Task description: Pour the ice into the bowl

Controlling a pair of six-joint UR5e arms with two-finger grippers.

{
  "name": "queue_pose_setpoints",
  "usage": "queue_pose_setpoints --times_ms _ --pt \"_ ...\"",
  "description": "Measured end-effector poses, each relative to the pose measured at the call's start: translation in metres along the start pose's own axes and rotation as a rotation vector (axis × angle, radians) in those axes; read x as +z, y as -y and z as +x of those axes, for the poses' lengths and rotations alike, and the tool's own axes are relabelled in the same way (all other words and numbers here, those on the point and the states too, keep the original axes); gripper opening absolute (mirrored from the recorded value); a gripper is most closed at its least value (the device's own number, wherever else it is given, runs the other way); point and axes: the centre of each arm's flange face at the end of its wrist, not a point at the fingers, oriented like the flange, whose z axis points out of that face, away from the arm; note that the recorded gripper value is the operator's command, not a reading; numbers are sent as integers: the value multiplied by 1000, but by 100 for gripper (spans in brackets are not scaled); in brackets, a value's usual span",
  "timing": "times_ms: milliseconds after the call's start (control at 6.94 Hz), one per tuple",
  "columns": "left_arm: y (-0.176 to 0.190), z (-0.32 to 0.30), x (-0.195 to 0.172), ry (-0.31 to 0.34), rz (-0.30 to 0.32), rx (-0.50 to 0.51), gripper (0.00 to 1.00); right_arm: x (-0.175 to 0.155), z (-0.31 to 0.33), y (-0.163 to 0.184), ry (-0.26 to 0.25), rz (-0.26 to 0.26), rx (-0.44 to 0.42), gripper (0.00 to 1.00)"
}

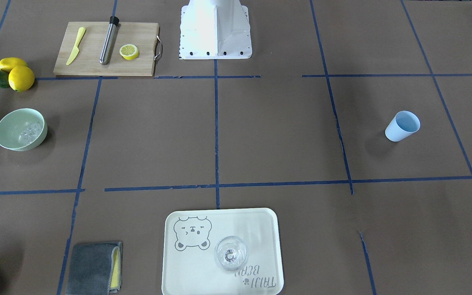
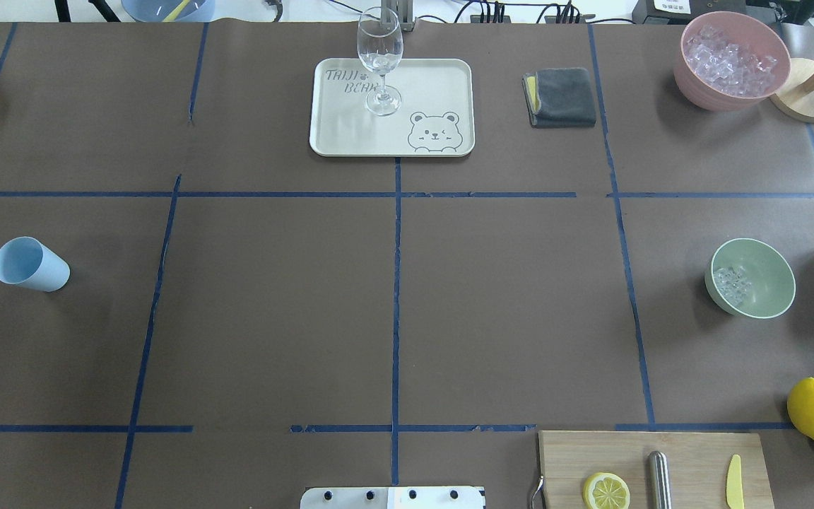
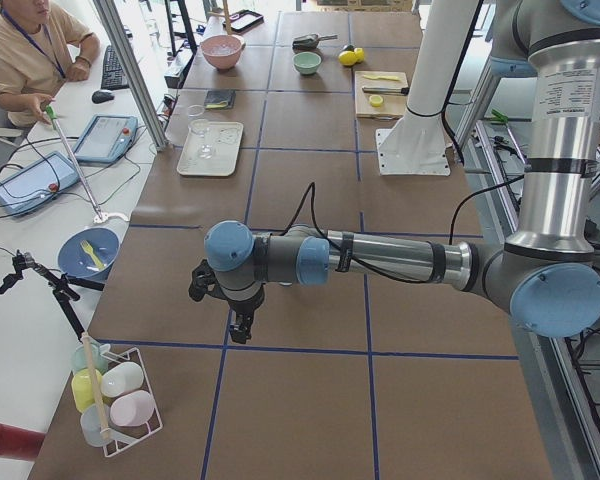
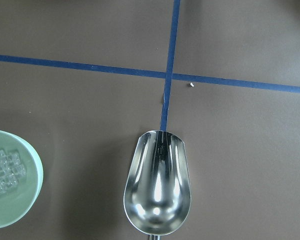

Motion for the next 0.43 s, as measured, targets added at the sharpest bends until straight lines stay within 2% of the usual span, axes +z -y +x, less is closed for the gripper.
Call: queue_pose_setpoints --times_ms 432 --pt "0 0 0 0 0 -1 100 1 0 0 1 -2 -1 100"
